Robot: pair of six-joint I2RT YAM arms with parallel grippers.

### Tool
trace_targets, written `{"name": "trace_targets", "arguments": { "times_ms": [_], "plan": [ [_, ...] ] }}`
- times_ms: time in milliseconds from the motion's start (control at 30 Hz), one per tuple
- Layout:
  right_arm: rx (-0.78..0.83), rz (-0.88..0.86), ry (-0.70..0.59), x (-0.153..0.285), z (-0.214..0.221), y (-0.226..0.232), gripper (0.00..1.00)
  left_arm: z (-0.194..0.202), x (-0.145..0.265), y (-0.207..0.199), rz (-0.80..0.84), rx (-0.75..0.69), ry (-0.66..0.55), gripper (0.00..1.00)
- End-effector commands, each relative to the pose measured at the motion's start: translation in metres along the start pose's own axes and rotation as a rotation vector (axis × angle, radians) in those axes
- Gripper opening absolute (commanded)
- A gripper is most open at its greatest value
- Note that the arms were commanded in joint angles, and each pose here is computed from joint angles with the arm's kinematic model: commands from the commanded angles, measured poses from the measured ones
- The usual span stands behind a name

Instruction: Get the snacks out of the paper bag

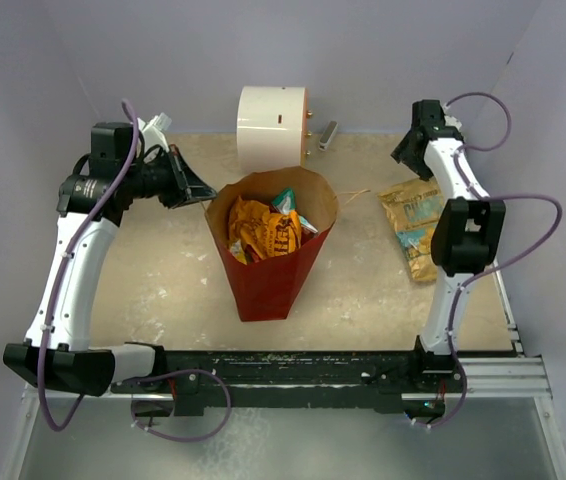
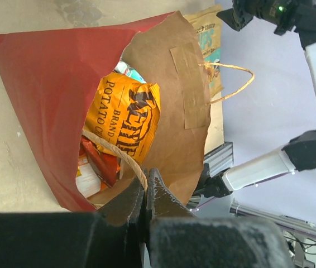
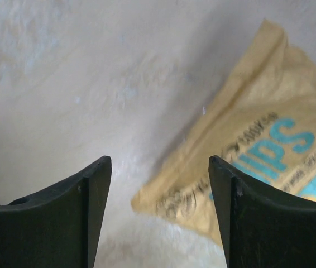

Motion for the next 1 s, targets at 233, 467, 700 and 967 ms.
{"name": "trace_targets", "arguments": {
  "times_ms": [233, 467, 700, 967],
  "plan": [
    [0.202, -0.540, 0.081, 0.164, 0.047, -0.015, 0.73, -0.009, 0.007, -0.025, 0.102, 0.058, -0.070, 0.00],
    [0.265, -0.892, -0.030, 0.280, 0.057, -0.009, 0.74, -0.013, 0.010, -0.030, 0.106, 0.049, -0.085, 0.00],
    [0.414, -1.099, 0.011, 0.337, 0.076, 0.020, 0.75, -0.018, 0.019, -0.042, 0.152, 0.013, -0.135, 0.00],
    [0.616, -1.020, 0.108, 0.326, 0.127, 0.054, 0.74, -0.008, 0.020, -0.037, 0.160, -0.008, -0.122, 0.00]
  ]
}}
Point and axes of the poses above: each gripper's point midway between its finger pads, its own x axis back along the fingers, its own y axis along the line the jaws close on, z = x × y, the point moved 5 cm from there along x, back along the fingers, and after that the axes turned 3 degrees about x, right-handed, at the moved point
